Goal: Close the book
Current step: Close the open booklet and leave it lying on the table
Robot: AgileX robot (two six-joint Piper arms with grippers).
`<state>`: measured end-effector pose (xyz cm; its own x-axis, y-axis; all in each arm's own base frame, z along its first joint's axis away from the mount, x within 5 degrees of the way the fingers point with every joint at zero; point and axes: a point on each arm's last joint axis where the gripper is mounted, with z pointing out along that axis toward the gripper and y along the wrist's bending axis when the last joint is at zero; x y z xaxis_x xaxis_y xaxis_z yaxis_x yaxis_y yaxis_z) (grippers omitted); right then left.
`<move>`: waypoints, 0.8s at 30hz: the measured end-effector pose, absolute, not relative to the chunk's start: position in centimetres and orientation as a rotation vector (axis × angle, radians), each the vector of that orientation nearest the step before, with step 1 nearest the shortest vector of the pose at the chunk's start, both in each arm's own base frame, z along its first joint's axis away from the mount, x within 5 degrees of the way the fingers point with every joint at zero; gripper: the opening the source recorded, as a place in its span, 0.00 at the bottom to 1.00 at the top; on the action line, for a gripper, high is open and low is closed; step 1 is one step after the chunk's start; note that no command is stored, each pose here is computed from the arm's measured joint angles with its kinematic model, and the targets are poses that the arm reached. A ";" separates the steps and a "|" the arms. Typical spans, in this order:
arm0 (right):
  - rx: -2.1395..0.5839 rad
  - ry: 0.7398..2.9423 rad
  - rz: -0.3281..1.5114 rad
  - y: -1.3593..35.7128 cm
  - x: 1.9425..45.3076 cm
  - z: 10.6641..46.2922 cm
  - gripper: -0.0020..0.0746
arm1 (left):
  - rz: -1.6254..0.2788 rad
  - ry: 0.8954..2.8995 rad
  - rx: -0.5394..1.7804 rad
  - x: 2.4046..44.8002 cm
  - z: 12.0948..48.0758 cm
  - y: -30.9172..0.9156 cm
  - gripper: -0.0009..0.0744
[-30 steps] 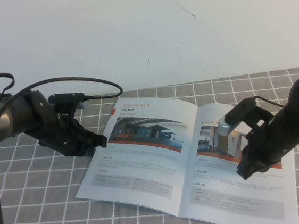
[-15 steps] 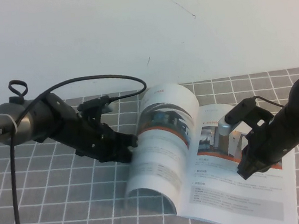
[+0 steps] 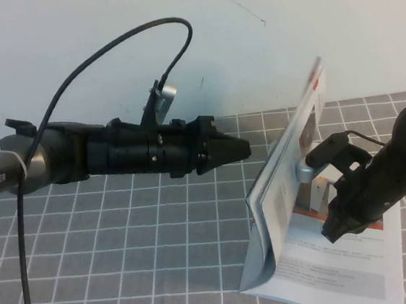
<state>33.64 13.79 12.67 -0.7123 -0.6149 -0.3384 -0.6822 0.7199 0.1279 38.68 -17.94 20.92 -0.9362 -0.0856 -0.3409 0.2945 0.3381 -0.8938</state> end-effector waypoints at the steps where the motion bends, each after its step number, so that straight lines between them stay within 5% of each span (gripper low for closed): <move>1: -1.022 2.656 0.356 13.8 33.6 12.7 0.02 | -1.637 2.264 0.192 38.6 21.2 -18.0 0.01; 7: -1.047 2.692 0.307 13.5 33.7 12.9 0.02 | -1.654 2.213 0.232 38.1 22.9 -18.1 0.01; 12: -1.182 2.781 0.082 11.8 33.1 14.8 0.02 | -1.640 2.168 0.288 37.7 24.5 -18.0 0.01; 19: -1.098 2.700 -0.338 9.2 33.3 24.0 0.02 | -1.624 2.141 0.387 36.9 25.8 -17.9 0.01; 24: -0.890 2.518 -0.277 8.7 31.1 32.0 0.02 | -1.539 2.148 0.496 35.9 27.2 -17.6 0.01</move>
